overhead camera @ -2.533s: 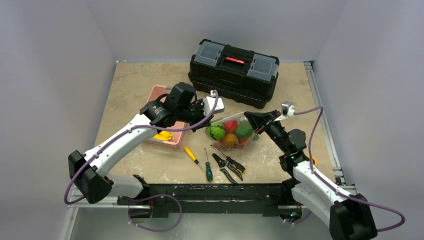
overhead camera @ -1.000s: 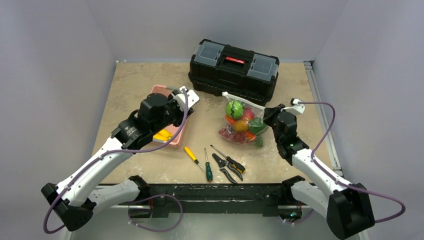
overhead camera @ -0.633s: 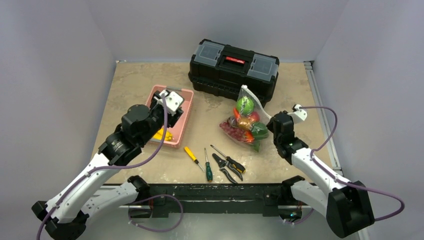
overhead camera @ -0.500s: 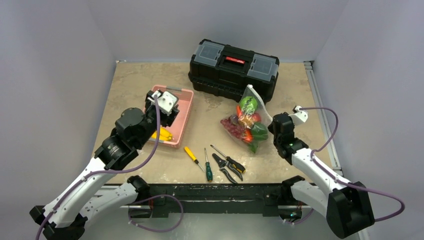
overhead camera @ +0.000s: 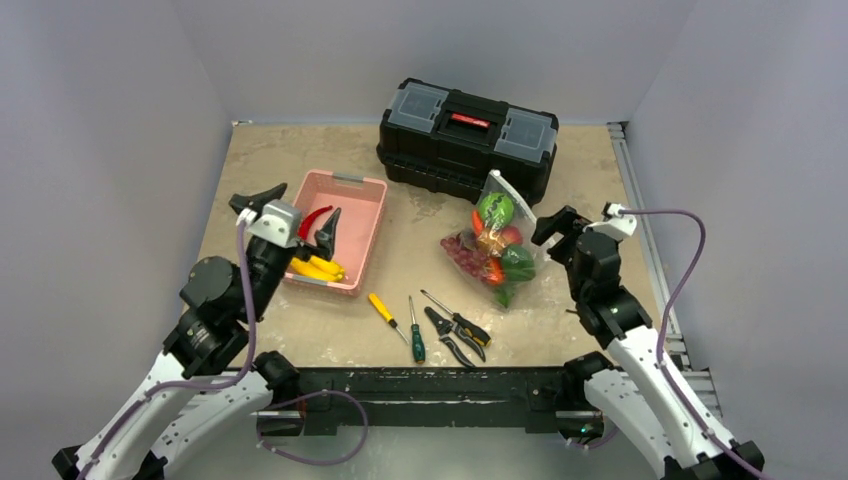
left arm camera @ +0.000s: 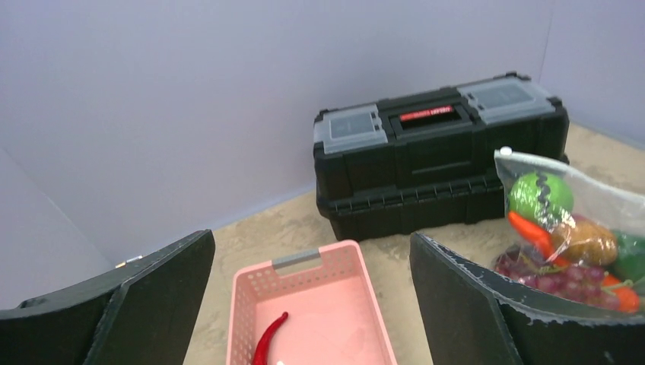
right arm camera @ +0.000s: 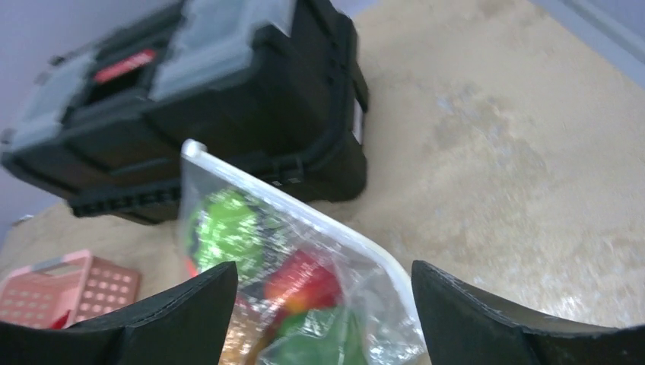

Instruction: Place the food in the zip-top bag and seal the zipper

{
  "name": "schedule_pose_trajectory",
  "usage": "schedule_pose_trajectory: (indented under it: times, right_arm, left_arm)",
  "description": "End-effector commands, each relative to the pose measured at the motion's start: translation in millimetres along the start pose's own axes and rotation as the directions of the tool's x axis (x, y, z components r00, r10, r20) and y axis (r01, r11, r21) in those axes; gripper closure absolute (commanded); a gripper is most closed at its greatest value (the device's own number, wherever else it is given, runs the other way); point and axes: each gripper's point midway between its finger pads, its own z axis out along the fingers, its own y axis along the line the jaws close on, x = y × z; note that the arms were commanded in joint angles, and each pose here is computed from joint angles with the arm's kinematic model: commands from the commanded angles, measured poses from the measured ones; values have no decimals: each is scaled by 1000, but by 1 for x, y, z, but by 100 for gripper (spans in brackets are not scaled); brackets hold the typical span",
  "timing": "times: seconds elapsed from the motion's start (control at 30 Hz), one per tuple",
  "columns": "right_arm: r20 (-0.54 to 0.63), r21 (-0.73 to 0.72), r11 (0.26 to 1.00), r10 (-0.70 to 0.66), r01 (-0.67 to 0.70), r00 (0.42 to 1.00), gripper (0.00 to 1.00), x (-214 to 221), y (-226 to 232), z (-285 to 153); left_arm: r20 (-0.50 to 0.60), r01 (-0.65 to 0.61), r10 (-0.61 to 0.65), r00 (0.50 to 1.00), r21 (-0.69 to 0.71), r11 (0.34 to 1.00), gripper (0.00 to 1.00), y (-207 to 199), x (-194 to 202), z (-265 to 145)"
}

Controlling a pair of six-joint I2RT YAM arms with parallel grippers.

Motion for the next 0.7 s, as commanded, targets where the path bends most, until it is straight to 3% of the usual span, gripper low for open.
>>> schedule_pose_trajectory:
  times: [0.0, 0.13, 0.37, 0.67]
  right_arm:
    - [62, -178, 978, -97, 107, 993, 14, -47, 39, -29]
    - [144, -266, 950, -129, 164, 981, 6, -87, 64, -52]
    - [306, -266, 942, -118, 204, 945, 1, -162, 76, -97]
    - [489, -319, 935, 23, 154, 872, 1, -223, 72, -160]
  left_arm:
    - [163, 91, -81, 983, -54, 994, 0, 16, -31, -15]
    - [274, 137, -106, 956, -99, 986, 0, 31, -46, -32]
    - [446, 234, -141, 884, -161, 959, 0, 58, -66, -69]
    - [497, 264, -117, 860, -236, 935, 0, 80, -71, -91]
